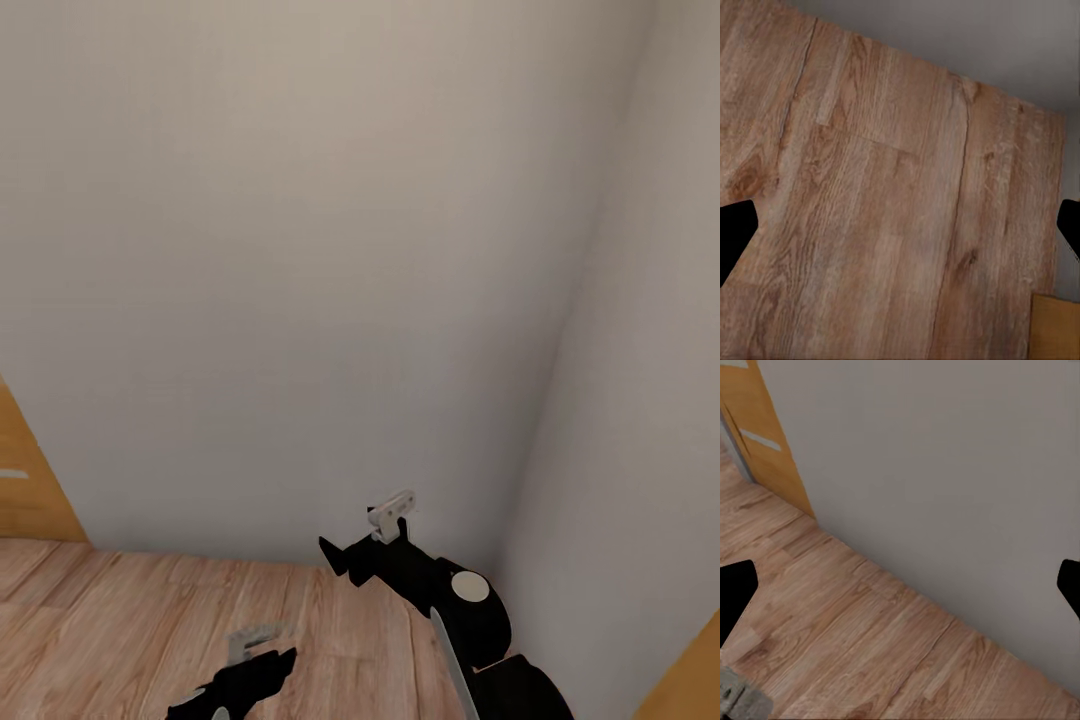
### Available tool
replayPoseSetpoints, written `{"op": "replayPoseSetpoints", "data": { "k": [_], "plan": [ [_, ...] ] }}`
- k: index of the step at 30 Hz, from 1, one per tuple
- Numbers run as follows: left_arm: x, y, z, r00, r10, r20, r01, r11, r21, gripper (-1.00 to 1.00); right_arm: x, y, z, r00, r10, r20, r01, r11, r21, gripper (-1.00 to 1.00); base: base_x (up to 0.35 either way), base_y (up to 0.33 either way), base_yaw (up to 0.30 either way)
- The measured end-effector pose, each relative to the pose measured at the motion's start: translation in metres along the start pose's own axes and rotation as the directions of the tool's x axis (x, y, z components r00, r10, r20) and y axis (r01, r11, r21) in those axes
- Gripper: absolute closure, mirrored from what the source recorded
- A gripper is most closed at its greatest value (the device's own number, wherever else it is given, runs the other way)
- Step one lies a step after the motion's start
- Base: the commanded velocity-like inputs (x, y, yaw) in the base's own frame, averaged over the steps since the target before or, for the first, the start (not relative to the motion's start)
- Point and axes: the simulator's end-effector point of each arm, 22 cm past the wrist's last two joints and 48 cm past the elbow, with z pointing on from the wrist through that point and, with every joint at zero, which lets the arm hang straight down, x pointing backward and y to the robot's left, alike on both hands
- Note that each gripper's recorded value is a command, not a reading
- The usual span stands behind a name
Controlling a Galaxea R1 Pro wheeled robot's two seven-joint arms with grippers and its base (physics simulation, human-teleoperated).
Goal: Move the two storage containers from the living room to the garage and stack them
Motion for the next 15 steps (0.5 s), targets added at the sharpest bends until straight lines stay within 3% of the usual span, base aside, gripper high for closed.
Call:
{"op": "replayPoseSetpoints", "data": {
  "k": [4, 15],
  "plan": [
    [-0.008, 0.023, -0.001, 0.998, -0.053, 0.017, 0.054, 0.998, -0.035, -1.00, 0.000, 0.000, 0.000, 1.000, -0.001, 0.000, 0.001, 1.000, 0.000, -1.00, 0.009, 0.005, 0.291],
    [-0.010, 0.030, -0.002, 0.997, -0.071, 0.022, 0.072, 0.996, -0.046, -1.00, 0.000, -0.001, 0.000, 1.000, -0.002, 0.002, 0.002, 1.000, 0.004, -1.00, 0.001, 0.000, 0.290]
  ]
}}
